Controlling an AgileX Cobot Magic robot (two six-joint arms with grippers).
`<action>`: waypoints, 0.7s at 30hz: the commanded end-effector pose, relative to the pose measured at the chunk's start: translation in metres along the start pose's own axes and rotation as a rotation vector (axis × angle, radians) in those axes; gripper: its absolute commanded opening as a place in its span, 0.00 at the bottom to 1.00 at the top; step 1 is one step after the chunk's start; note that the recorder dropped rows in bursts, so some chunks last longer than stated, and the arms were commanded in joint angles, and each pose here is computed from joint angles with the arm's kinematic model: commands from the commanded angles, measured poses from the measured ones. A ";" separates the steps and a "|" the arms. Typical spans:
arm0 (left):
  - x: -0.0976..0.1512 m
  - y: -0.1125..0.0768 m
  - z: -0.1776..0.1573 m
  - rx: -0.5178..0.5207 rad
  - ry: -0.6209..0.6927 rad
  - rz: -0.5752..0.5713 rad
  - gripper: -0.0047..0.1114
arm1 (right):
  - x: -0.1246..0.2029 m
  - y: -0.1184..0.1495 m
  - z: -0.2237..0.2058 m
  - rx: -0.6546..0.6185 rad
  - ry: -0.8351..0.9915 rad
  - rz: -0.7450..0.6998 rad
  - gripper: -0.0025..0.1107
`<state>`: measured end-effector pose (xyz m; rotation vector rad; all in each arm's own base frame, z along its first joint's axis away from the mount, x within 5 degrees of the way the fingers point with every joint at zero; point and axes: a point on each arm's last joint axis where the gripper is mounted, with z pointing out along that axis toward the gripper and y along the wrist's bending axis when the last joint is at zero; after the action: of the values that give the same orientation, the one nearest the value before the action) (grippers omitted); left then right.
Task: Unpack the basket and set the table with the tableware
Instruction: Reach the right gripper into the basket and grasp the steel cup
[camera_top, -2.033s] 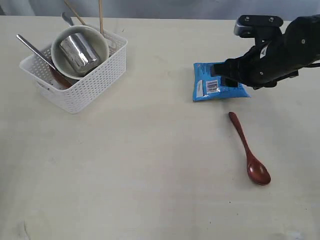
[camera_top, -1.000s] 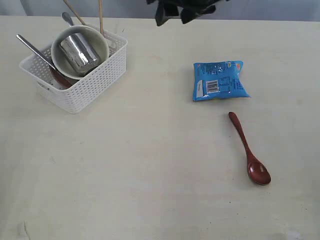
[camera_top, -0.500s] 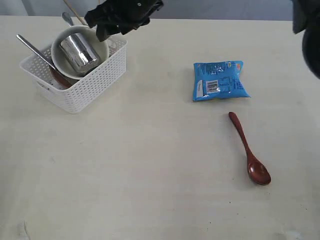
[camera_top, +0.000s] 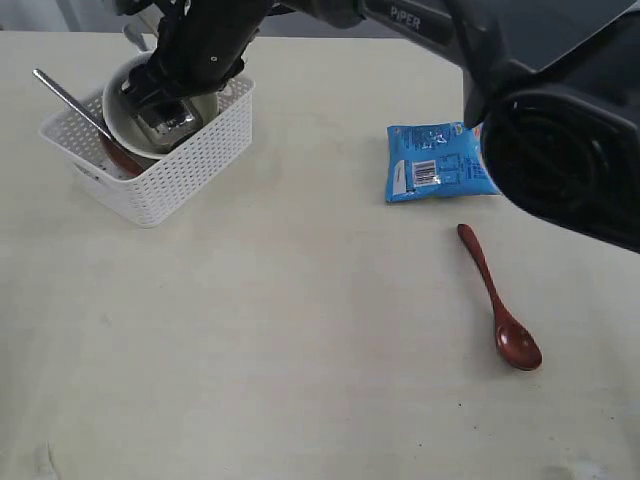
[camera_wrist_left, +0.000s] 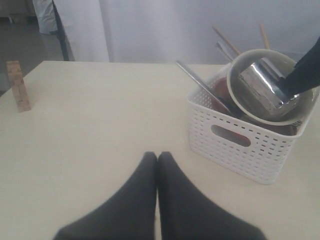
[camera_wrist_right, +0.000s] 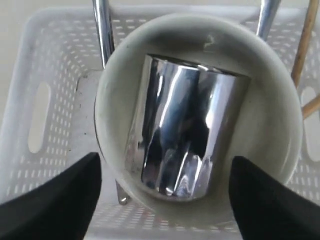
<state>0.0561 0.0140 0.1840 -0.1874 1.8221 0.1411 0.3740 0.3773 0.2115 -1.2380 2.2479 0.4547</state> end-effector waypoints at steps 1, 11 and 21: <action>0.000 0.000 0.000 0.002 -0.010 0.003 0.04 | -0.004 -0.001 0.003 0.029 -0.043 -0.026 0.62; 0.000 0.000 0.000 0.002 -0.010 0.003 0.04 | -0.012 0.009 0.007 0.042 -0.122 -0.043 0.62; 0.000 0.000 0.000 0.002 -0.010 0.003 0.04 | -0.004 0.010 0.028 0.039 -0.103 -0.027 0.62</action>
<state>0.0561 0.0140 0.1840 -0.1874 1.8221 0.1411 0.3726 0.3997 0.1953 -1.2033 2.1399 0.4599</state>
